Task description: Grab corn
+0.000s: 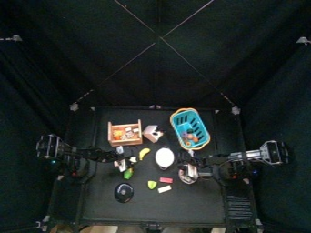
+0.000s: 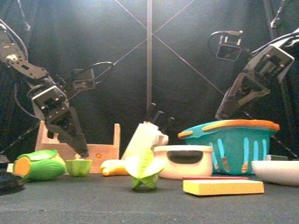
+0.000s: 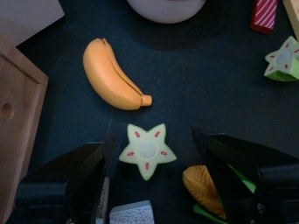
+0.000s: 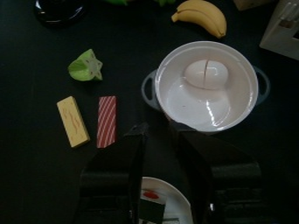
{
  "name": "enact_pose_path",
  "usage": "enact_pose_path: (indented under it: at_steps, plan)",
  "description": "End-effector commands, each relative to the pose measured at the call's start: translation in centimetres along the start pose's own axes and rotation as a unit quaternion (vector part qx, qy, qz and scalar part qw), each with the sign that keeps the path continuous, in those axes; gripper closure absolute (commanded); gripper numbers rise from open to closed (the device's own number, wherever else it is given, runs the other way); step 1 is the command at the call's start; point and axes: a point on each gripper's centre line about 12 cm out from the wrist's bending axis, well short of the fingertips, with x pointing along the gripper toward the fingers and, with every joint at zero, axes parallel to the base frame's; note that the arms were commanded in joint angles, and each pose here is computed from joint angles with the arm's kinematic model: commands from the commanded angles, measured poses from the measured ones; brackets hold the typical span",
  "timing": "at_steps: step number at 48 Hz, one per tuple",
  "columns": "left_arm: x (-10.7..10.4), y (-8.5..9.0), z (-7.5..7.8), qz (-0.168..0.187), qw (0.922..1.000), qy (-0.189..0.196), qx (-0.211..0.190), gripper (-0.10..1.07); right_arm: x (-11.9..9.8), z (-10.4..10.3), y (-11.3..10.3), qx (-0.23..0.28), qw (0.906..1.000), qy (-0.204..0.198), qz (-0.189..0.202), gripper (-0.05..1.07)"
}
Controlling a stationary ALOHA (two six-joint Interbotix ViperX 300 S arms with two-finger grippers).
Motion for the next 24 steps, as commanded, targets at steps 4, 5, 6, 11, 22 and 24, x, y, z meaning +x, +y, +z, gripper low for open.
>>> enact_pose_path:
  at_steps: [4, 5, 6, 11, 22, 24]
  plan:
    - [-0.1, -0.1, 1.2, -0.001, 0.9998, -0.02, -0.001, -0.04, -0.2, 1.1, 0.1, 0.002, 0.9999, -0.017, 0.003, 0.34]
    - [-0.1, -0.2, 1.3, -0.001, 0.9998, -0.02, -0.002, -0.04, -0.2, 1.1, 0.1, 0.002, 0.9999, -0.017, 0.003, 0.34]
    - [-0.1, -0.2, 1.3, -0.002, 0.9998, -0.021, 0.0, -0.04, -0.2, 1.1, 0.1, 0.001, 0.9999, -0.017, 0.003, 0.34]
    - [-0.2, -0.2, 1.6, -0.002, 0.9996, -0.026, -0.003, -0.04, -0.2, 1.1, 0.1, 0.002, 0.9999, -0.017, 0.003, 0.34]
    - [-0.6, -0.5, 2.1, -0.009, 0.9994, -0.033, -0.003, -0.04, -0.2, 1.0, 0.1, 0.002, 0.9999, -0.016, 0.003, 0.34]
    - [-0.7, -0.8, 2.0, -0.013, 0.9995, -0.029, -0.002, -0.04, -0.2, 1.0, 0.1, 0.002, 0.9999, -0.016, 0.003, 0.34]
